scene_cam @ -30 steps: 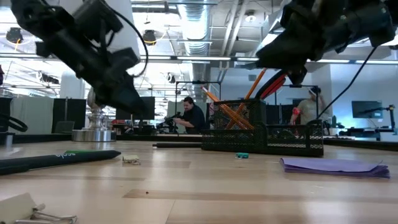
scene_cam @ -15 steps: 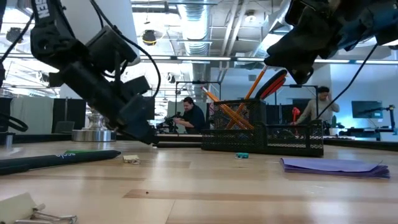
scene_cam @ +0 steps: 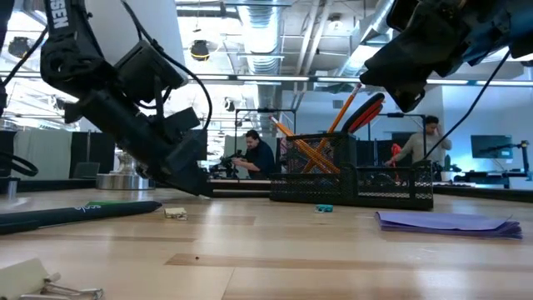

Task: Pick and place office supplies into organizer
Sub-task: Put the top black pen into the black desk organizer

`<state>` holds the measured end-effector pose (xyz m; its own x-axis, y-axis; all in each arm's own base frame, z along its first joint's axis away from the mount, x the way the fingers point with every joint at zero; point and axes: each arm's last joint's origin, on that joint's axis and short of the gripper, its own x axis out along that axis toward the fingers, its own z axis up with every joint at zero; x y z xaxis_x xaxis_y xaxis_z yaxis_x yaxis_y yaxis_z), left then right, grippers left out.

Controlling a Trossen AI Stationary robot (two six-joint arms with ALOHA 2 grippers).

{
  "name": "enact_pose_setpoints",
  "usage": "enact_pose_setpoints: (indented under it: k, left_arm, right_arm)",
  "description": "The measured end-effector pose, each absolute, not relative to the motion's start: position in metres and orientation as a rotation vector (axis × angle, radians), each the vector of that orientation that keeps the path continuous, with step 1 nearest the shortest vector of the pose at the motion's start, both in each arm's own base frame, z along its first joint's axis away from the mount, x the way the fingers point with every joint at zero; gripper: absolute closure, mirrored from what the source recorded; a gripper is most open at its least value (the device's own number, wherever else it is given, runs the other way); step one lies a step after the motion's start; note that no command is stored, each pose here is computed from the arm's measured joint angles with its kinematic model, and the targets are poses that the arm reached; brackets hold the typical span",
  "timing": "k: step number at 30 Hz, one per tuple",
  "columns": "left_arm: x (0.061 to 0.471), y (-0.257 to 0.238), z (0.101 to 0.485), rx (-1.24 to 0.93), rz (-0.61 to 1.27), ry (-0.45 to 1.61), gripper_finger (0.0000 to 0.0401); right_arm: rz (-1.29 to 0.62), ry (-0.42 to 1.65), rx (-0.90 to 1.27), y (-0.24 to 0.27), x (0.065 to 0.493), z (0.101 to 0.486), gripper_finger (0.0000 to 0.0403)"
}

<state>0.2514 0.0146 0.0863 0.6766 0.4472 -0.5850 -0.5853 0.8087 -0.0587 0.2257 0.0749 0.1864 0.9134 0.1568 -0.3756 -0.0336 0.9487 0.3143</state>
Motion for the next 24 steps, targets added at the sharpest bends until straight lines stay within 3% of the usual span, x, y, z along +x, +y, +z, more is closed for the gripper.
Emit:
enact_pose_setpoints:
  k: [15, 24]
  left_arm:
    - [0.264, 0.013, 0.051, -0.352, 0.638, 0.443, 0.0175]
    - [0.266, 0.007, 0.047, -0.297, 0.640, 0.437, 0.0175]
  right_arm:
    - [0.096, 0.424, 0.304, 0.075, 0.225, 0.185, 0.0310]
    - [0.096, 0.423, 0.304, 0.075, 0.225, 0.185, 0.0310]
